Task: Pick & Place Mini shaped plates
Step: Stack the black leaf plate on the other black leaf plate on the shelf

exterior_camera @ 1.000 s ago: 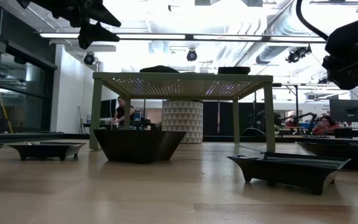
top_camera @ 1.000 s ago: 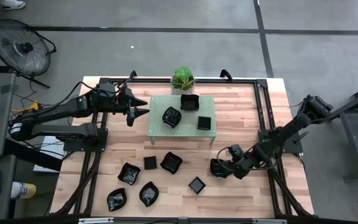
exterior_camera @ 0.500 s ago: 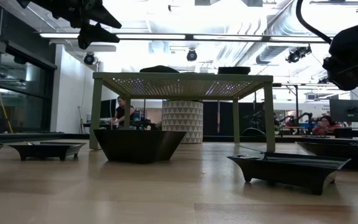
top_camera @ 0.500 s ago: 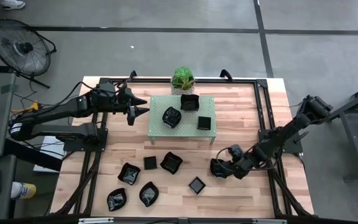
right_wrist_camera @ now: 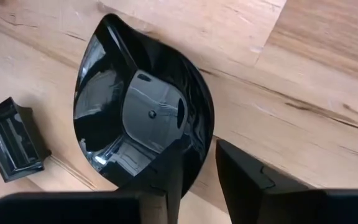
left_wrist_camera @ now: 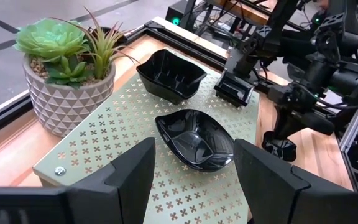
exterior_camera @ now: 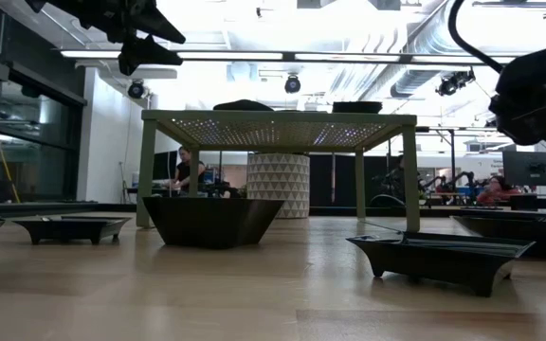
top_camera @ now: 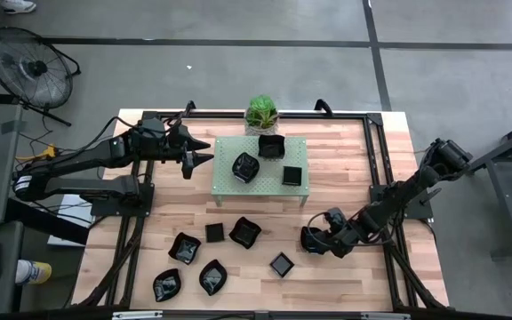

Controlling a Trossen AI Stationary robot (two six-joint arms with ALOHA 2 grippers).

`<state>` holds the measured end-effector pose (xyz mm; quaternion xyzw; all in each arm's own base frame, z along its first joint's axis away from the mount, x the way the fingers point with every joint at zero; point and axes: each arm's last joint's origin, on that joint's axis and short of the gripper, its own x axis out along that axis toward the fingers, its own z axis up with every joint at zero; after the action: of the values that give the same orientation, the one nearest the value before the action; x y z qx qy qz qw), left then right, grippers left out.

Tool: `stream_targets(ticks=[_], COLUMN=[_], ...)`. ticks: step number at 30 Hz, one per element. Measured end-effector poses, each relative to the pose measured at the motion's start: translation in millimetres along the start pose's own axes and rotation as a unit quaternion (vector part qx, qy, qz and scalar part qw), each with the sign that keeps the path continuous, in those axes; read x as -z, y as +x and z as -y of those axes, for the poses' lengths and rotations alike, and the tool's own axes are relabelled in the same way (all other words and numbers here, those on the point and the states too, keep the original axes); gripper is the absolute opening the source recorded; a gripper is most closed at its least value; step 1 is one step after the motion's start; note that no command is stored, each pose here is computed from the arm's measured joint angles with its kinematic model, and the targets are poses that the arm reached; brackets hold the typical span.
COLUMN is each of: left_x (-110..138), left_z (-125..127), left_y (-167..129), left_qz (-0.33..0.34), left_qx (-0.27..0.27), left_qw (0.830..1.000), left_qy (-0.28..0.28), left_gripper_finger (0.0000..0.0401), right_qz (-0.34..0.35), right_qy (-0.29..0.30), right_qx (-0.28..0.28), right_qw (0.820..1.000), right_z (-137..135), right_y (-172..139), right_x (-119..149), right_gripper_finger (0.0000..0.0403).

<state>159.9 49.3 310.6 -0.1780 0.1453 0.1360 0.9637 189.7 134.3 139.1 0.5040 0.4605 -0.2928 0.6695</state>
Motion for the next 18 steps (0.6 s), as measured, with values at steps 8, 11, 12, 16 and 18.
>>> stream_targets(ticks=[8,11,12,16,18], left_x=[0.0,0.0,0.0,0.0,0.0], left_z=[0.0,0.0,0.0,0.0,-0.2], left_y=[0.0,0.0,0.0,0.0,0.0], left_qz=[0.000,0.000,0.000,0.000,0.001], left_qx=[0.000,0.000,0.000,0.000,-0.003], left_qw=[1.000,1.000,1.000,1.000,1.000], left_qy=[-0.003,-0.007,-0.007,-0.011,-0.013], left_gripper_finger=[0.0216,0.0216,0.0216,0.0216,0.0216], right_qz=[0.010,0.011,0.011,0.014,0.015], right_qy=[0.000,0.000,-0.001,-0.008,-0.009], right_qx=[0.001,0.003,0.004,0.006,0.006], right_qw=[1.000,1.000,1.000,1.000,1.000], right_z=[0.4,0.6,0.9,1.5,1.5], right_y=[0.0,-0.2,-0.2,-0.3,-0.3], right_x=[-0.6,-0.8,-0.8,-1.1,-1.2], right_gripper_finger=[0.0015,0.0005,0.0007,0.0003,0.0002])
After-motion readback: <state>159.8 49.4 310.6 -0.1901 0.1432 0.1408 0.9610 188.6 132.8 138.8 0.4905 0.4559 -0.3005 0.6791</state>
